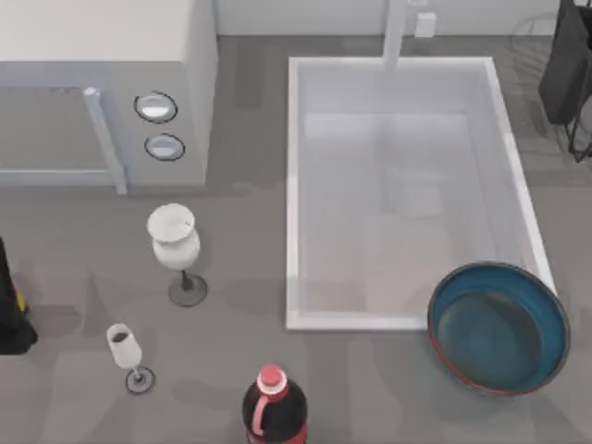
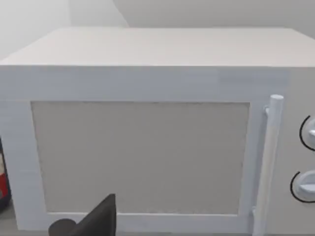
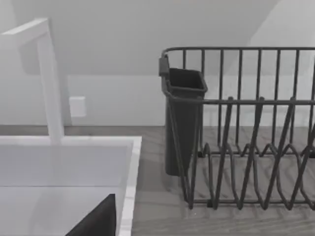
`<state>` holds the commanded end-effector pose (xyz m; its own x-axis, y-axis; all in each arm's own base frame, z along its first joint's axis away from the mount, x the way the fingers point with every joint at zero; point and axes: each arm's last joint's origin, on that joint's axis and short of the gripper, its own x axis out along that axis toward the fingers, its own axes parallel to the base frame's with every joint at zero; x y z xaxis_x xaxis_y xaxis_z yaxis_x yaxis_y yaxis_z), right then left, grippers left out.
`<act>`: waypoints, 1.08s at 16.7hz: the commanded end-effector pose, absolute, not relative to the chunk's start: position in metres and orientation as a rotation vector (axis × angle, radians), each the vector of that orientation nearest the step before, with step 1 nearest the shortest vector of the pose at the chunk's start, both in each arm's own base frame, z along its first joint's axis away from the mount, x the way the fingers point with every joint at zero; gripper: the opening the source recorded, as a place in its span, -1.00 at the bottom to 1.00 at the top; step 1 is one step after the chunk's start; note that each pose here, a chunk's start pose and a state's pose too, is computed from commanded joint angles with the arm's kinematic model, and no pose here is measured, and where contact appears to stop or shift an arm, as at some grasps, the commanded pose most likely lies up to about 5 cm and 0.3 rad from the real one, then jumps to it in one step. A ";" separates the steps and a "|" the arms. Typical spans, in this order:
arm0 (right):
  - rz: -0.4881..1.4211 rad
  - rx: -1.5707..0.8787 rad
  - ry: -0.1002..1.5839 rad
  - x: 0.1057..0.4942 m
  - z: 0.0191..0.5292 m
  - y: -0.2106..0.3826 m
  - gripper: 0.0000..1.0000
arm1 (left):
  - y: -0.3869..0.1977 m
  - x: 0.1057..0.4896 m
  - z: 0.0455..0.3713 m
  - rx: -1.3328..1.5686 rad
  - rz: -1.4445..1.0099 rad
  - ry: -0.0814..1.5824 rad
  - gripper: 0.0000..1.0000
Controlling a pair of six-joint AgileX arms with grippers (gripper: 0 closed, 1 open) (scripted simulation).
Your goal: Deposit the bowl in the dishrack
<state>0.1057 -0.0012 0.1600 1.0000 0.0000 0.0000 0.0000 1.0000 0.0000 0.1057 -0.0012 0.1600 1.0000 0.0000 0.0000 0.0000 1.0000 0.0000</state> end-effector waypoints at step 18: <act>0.052 0.072 1.171 0.199 0.231 0.050 1.00 | -0.001 0.106 0.160 0.000 0.000 0.000 1.00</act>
